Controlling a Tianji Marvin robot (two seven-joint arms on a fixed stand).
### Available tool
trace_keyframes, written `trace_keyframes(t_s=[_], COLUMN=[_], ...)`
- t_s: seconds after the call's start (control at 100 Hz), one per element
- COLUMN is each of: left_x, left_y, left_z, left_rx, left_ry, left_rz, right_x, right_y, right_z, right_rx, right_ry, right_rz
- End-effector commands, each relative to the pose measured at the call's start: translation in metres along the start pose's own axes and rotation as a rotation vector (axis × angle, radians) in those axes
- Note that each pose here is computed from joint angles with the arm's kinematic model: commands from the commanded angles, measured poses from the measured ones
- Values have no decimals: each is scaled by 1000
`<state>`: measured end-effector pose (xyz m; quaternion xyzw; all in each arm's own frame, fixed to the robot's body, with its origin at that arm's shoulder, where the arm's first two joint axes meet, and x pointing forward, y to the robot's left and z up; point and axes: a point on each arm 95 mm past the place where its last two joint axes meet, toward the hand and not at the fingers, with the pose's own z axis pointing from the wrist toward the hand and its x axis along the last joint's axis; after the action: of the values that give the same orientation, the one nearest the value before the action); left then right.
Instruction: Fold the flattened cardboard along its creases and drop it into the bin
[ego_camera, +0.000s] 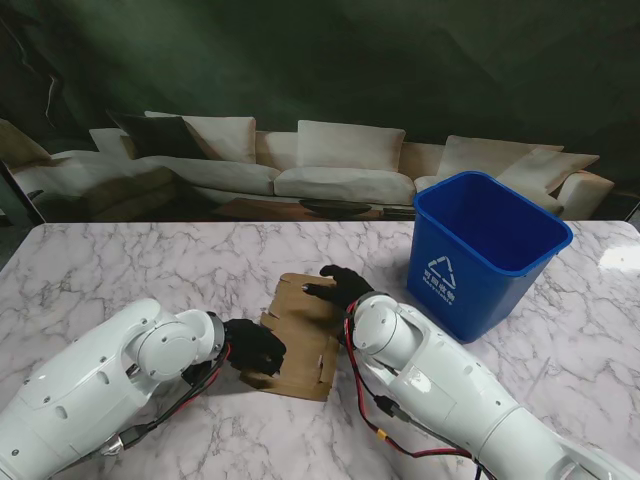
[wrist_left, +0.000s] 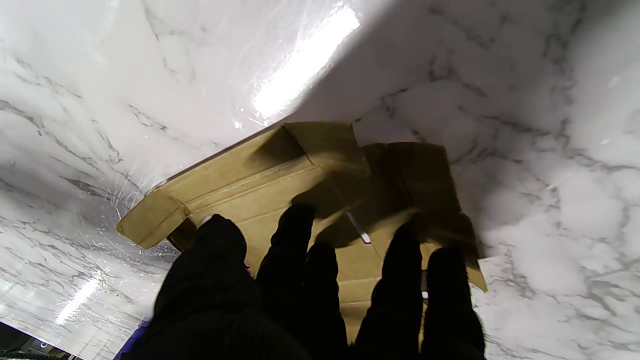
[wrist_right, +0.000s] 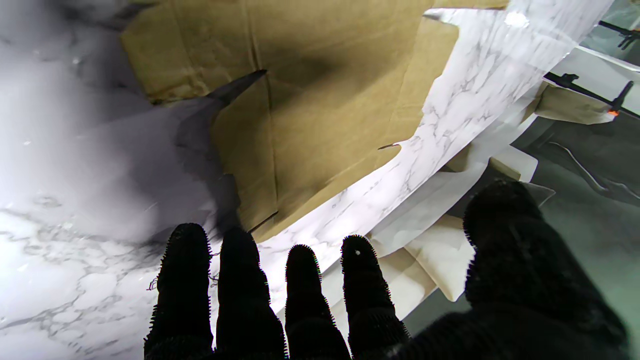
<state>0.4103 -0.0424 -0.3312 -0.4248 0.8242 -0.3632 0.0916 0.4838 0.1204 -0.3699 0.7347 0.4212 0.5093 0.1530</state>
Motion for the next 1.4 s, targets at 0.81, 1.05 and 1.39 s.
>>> trace_keyframes(t_s=[0.81,1.05,1.39], left_x=[-2,-2,-2], left_y=[39,40,40], left_z=[14,15,16], left_rx=[-137,-141,-148], left_ry=[0,-1,1], left_rz=[-29,-28,-24], right_x=[2,1,1], right_y=[-11,-10,-3], right_z=[1,0,-1], right_rx=[45,54,25], right_ry=[45,75,112], right_rz=[174,217,230])
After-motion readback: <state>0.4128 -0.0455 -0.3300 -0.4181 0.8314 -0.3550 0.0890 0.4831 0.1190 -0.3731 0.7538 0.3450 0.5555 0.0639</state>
